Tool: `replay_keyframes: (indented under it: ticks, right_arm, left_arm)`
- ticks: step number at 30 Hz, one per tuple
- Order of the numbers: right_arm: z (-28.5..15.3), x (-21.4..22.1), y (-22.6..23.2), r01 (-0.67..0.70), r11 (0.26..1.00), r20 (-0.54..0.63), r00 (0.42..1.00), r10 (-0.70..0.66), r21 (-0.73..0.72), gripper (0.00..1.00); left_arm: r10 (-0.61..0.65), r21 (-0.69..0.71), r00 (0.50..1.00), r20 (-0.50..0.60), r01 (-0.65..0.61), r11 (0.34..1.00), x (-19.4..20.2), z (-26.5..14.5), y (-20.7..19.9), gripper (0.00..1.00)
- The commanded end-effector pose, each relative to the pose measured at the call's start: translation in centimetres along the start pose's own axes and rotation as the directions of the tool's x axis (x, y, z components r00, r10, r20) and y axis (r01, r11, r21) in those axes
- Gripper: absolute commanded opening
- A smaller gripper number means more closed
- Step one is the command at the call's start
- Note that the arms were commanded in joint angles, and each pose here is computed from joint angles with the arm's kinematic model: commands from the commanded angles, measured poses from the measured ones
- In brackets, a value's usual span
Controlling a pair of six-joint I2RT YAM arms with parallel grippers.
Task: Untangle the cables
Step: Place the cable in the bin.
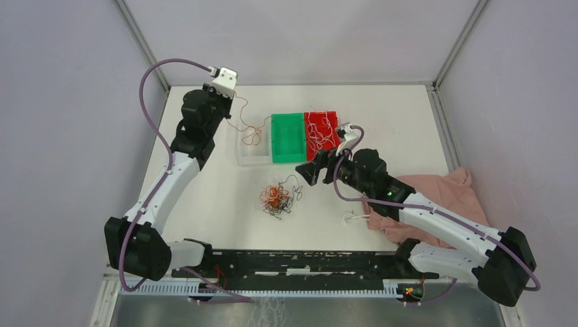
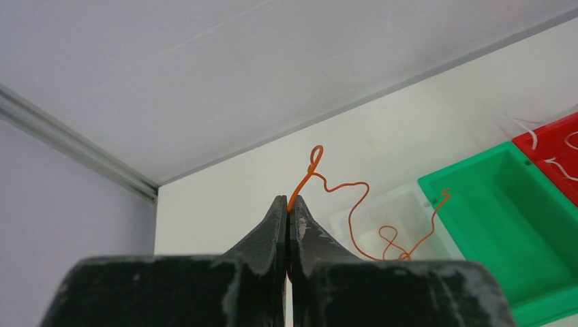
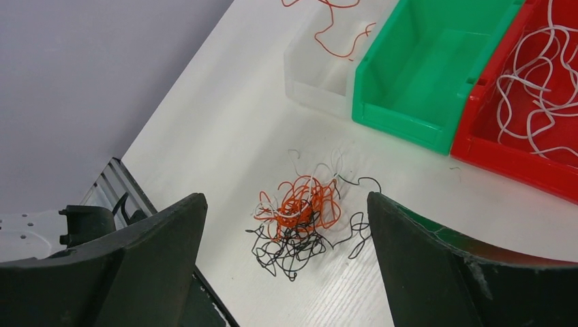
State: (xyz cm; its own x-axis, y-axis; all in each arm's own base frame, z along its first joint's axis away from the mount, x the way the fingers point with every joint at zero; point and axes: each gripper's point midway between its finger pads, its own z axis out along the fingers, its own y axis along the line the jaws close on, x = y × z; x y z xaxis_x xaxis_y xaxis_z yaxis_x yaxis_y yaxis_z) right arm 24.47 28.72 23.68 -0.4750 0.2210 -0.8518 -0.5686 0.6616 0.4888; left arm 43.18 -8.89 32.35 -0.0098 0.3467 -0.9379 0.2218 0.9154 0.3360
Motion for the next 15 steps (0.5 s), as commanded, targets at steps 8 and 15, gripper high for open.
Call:
replay_keyframes:
  ticks: [8,15]
  right_arm:
    - [2.8,-1.7,-1.2,0.004,0.996,0.018,1.0,-0.005,0.087,0.93]
    - [8.0,-3.4,-2.8,-0.006,0.979,-0.001,1.0,0.006,0.205,0.86]
  left_arm:
    - [0.065,-0.185,0.998,0.003,-0.063,0.981,-0.8,-2.7,4.3,0.03]
    - [0.104,-0.054,0.991,-0.078,-0.108,0.993,1.7,-3.5,2.1,0.03]
